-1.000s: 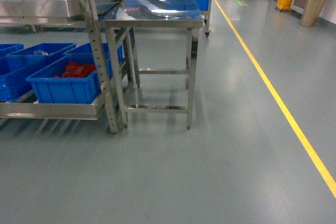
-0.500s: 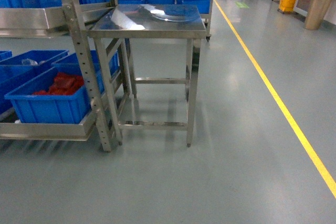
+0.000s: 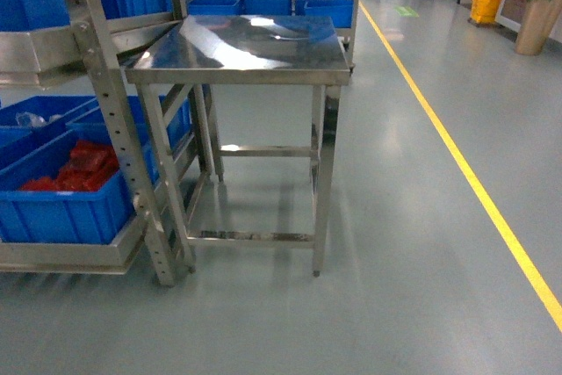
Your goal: Sort blue parts and orange caps into right shelf containers
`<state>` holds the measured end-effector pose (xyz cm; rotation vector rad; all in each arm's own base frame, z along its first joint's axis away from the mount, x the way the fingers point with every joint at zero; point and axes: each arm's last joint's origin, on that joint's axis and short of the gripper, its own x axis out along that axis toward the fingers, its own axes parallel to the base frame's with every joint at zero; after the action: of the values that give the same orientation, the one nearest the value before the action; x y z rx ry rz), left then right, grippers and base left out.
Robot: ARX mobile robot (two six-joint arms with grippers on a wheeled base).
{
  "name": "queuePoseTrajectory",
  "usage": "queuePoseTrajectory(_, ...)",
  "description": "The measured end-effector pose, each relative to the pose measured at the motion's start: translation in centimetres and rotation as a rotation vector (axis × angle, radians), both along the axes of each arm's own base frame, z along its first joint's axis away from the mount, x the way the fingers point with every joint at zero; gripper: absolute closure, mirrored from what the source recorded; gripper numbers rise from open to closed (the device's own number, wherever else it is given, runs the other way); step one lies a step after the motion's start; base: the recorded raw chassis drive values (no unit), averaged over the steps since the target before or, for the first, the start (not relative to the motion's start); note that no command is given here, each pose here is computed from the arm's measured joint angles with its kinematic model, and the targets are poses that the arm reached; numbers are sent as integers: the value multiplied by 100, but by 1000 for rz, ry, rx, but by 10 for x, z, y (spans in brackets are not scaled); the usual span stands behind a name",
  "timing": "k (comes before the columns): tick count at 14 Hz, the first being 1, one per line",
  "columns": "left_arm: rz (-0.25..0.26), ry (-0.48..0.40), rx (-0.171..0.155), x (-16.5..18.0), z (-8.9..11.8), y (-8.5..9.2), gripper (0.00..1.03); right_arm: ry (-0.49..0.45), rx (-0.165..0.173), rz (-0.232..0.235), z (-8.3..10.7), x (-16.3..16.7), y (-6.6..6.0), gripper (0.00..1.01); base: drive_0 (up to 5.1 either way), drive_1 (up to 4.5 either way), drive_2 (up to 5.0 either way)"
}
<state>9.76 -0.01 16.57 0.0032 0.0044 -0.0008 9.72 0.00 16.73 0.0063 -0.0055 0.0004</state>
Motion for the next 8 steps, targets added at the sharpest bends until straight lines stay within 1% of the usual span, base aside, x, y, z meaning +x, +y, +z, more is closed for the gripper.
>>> queuePoseTrajectory(3, 0, -3, 0, 0, 0, 0, 60, 2, 0, 0, 0, 0, 0, 57, 4, 414, -407)
queuePoseTrajectory(4, 0, 0, 0, 0, 0, 0, 60, 4, 0, 0, 0, 0, 0, 57, 0, 0, 0)
queuePoseTrajectory(8, -1, 3, 0, 0, 0, 0, 60, 3, 0, -3, 0, 0, 0, 57, -488, 248, 248)
